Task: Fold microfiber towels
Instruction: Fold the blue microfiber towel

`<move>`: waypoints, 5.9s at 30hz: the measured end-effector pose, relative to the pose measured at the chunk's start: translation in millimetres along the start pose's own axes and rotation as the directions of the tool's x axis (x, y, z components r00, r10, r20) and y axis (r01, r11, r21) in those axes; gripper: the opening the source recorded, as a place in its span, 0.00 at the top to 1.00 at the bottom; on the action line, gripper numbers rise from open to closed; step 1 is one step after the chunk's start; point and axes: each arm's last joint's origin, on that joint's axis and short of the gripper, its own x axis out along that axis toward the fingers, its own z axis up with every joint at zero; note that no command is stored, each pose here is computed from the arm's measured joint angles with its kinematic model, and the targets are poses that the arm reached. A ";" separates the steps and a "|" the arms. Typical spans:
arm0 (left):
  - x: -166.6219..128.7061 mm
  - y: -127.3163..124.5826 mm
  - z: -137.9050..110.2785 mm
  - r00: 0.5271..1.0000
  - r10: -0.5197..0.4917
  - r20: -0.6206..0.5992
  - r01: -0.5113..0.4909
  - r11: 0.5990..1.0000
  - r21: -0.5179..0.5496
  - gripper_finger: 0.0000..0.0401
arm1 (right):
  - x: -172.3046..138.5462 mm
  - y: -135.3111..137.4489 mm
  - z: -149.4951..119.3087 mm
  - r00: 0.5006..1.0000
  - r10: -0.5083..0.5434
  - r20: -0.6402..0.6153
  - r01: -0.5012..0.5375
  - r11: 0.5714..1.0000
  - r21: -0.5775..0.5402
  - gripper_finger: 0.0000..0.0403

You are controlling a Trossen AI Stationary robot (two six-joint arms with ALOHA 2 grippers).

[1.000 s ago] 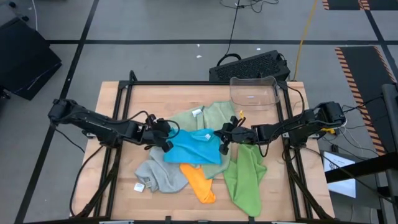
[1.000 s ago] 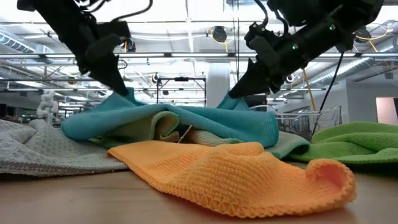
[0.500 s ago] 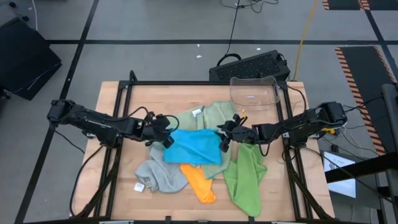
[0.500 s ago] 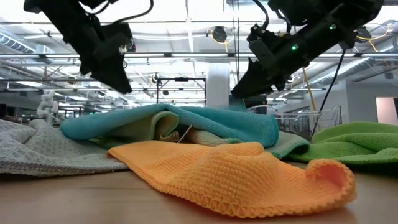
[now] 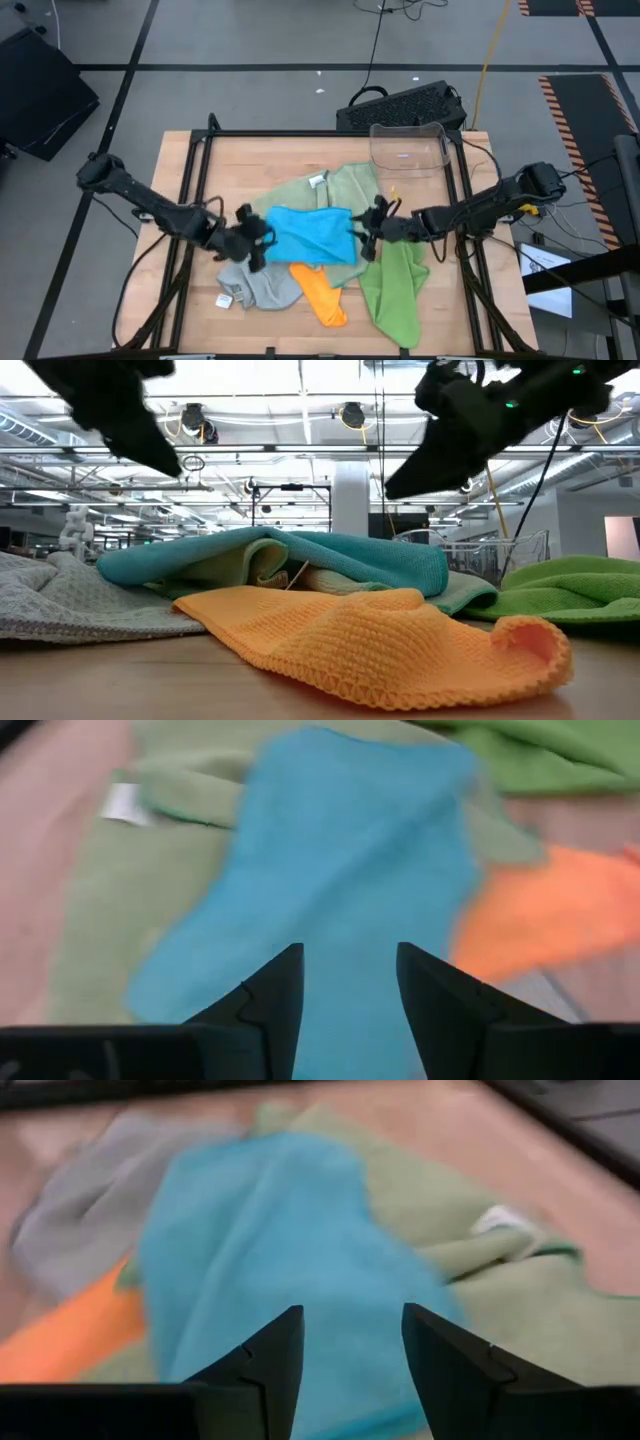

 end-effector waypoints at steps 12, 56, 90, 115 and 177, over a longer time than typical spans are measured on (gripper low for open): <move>36.0 -56.8 -58.7 0.996 0.082 -0.024 -0.072 0.957 0.282 0.42 | 19.9 57.1 -46.1 0.997 0.077 0.011 -0.075 0.989 -0.126 0.58; 53.7 -65.4 -82.9 0.981 0.190 0.027 -0.181 0.863 0.472 0.98 | 9.6 76.9 -83.6 0.996 0.022 -0.091 -0.028 0.998 -0.062 0.57; 23.7 -65.6 -72.3 0.997 0.032 -0.076 0.011 0.862 0.506 0.99 | 2.5 69.2 -63.5 0.957 0.225 -0.182 -0.227 0.974 0.011 0.99; -0.8 -58.1 -64.2 0.999 0.014 -0.051 0.000 0.964 0.265 0.69 | -16.3 65.3 -35.3 0.982 0.188 -0.020 -0.188 0.982 0.018 0.53; 30.8 -58.3 -19.9 0.997 0.040 -0.065 0.030 0.580 0.814 0.97 | 111.7 119.6 28.7 0.984 0.115 0.134 -0.102 0.990 -0.101 0.53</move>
